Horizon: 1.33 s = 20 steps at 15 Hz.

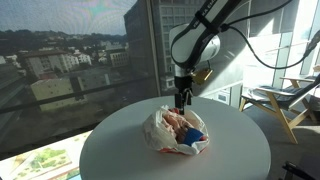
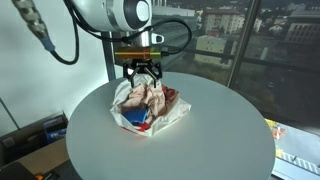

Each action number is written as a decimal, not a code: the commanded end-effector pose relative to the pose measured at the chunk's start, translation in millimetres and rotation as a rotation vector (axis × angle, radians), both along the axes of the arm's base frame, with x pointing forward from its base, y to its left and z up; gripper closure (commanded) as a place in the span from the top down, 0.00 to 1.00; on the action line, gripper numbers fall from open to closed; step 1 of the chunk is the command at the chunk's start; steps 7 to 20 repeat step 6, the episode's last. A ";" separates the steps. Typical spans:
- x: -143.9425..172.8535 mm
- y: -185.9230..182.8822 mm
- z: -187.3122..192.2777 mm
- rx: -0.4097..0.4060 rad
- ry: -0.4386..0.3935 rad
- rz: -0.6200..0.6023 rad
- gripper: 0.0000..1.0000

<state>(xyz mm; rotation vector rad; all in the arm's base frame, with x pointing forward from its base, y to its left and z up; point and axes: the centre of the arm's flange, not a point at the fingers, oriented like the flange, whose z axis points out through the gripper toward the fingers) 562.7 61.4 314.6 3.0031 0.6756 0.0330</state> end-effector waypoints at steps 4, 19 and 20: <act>-3.4 -0.4 -2.2 0.001 -0.004 -0.016 1.00; -3.7 -0.4 -1.6 0.001 -0.006 -0.018 1.00; -3.7 -0.4 -1.6 0.001 -0.006 -0.018 1.00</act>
